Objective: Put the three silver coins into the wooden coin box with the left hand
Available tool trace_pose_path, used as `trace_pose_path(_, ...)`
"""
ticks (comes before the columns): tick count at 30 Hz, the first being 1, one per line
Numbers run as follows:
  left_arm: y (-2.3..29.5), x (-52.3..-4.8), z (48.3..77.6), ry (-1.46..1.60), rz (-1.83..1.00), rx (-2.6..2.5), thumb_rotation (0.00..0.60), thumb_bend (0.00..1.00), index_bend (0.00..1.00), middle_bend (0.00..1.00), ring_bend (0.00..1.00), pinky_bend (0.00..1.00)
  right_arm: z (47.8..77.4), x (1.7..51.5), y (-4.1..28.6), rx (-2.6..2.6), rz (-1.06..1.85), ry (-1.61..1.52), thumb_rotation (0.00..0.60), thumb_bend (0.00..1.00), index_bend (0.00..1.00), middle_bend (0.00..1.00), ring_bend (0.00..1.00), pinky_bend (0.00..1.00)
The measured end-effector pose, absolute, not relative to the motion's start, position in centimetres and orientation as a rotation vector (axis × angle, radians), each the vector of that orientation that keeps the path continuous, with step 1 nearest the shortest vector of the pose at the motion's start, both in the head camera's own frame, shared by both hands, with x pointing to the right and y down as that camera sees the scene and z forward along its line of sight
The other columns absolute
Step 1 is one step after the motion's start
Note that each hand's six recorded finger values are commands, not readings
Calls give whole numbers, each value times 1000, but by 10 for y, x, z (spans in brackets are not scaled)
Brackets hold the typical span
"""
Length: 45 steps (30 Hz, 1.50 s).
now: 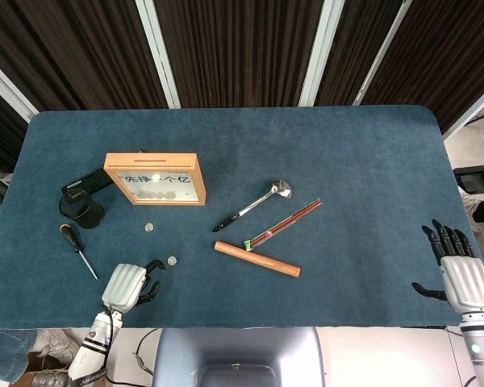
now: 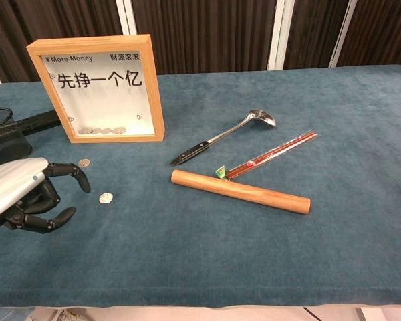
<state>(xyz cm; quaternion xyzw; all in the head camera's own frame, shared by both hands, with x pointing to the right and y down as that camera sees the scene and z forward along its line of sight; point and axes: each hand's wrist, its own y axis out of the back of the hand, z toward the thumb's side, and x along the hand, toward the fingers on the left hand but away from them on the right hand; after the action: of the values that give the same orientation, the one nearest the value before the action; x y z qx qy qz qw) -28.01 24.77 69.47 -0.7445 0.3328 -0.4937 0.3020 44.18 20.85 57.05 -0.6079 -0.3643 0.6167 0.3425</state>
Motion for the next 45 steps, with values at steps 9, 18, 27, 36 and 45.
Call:
trace_pose_path(9,238,-264,710,897,-1330,-1950,600,420,377,1000,1000,1000,571,442,209,-1583,1605,-945,600,139,0,0,0,0)
trace_pose_path(18,226,-261,730,857,-1396,-1897,600,420,411,1000,1000,1000,574,442,209,-1578,1615,-934,600,139,0,0,0,0)
trace_pose_path(27,224,-259,737,828,-1424,-1886,600,421,422,1000,1000,1000,573,443,208,-1576,1615,-940,600,139,0,0,0,0)
trace_pose_path(36,227,-257,742,803,-1443,-1889,600,420,418,1000,1000,1000,573,443,209,-1576,1615,-940,600,139,0,0,0,0)
trace_pose_path(45,227,-258,746,793,-1452,-1879,600,420,415,1000,1000,1000,572,444,208,-1576,1616,-941,600,139,0,0,0,0)
